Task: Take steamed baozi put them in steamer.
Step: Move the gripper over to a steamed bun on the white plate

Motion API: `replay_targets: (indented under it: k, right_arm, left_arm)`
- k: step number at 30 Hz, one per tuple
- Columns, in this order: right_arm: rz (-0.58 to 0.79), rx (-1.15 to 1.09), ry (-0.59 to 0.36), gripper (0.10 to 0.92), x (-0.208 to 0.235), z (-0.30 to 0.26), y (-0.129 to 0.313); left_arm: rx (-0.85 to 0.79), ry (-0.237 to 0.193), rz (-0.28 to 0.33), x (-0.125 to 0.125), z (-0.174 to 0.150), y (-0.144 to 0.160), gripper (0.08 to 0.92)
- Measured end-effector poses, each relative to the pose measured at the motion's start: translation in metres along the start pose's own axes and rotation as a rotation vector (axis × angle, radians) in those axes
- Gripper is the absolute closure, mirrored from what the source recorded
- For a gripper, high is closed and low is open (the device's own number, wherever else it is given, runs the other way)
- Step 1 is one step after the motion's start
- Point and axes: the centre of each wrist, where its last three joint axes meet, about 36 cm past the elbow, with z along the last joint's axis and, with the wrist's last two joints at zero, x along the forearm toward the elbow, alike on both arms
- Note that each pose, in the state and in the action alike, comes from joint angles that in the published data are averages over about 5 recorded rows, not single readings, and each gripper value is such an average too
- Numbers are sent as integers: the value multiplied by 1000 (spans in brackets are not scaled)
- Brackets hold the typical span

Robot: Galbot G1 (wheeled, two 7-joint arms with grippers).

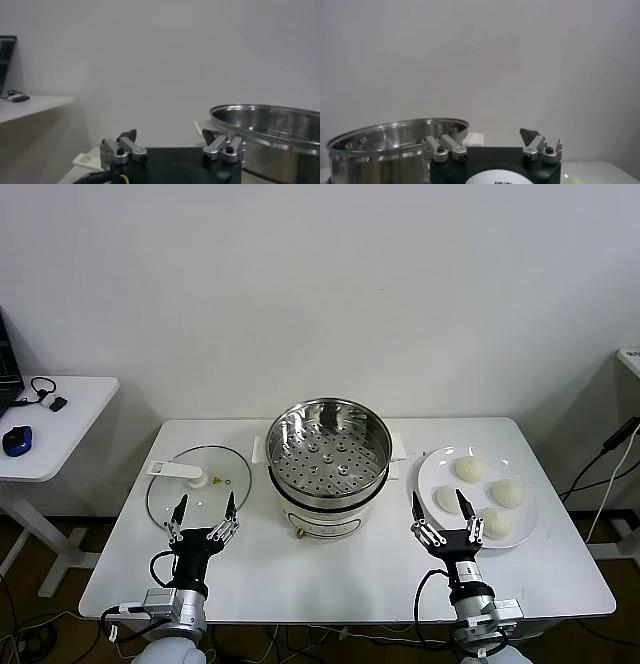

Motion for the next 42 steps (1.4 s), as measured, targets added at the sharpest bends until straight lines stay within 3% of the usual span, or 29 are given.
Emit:
replay_targets:
  k: [12, 22, 30, 42]
  right_arm:
    - [41, 140, 87, 200, -31, -10, -44]
    - [-16, 399, 213, 200, -83, -43, -92]
    - [-148, 663, 314, 200, -130, -79, -126]
    - [-466, 1011, 467, 200, -209, -144, -166]
  left_arm:
    - [1, -5, 7, -1, 0, -1, 177]
    - [2, -5, 17, -2, 2, -4, 177]
    - [0, -13, 30, -1, 0, -9, 177]
    - [4, -16, 21, 2, 3, -5, 177]
